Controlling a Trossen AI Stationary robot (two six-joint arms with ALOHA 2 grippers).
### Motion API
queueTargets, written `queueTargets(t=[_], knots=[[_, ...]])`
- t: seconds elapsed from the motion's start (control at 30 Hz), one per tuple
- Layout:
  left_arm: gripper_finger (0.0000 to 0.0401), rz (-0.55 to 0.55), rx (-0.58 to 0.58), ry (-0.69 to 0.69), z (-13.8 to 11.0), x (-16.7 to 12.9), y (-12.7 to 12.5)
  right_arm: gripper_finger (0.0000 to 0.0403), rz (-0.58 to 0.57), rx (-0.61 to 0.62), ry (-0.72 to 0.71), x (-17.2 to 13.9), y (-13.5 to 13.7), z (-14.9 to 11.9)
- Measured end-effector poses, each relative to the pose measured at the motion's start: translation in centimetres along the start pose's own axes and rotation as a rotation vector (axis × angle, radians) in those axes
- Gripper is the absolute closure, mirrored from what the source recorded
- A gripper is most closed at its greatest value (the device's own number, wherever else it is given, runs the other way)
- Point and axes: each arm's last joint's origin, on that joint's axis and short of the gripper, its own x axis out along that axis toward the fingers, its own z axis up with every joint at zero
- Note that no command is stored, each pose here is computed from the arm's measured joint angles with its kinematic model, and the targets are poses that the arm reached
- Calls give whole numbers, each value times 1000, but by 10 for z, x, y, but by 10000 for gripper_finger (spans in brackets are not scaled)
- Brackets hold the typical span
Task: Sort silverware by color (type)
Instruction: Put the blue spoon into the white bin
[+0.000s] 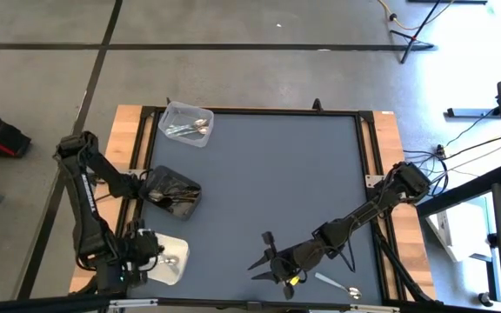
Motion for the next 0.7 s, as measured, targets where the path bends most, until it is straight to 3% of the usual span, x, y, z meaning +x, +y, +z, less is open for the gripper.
queueTargets(t=[0.33, 0.47, 0.6, 0.7], knots=[[338, 80, -10, 3, -11, 25, -13, 292, -10, 76, -1, 0, 0, 0], [305, 85, -78, 22, -11, 26, -13, 292, 1, 79, -2, 0, 0, 0], [279, 22, -103, -11, -8, 23, -17, 292, -48, 92, -2, 0, -1, 0], [274, -82, -68, -162, -1, 18, -25, 286, -62, 91, 20, -2, -2, 1]])
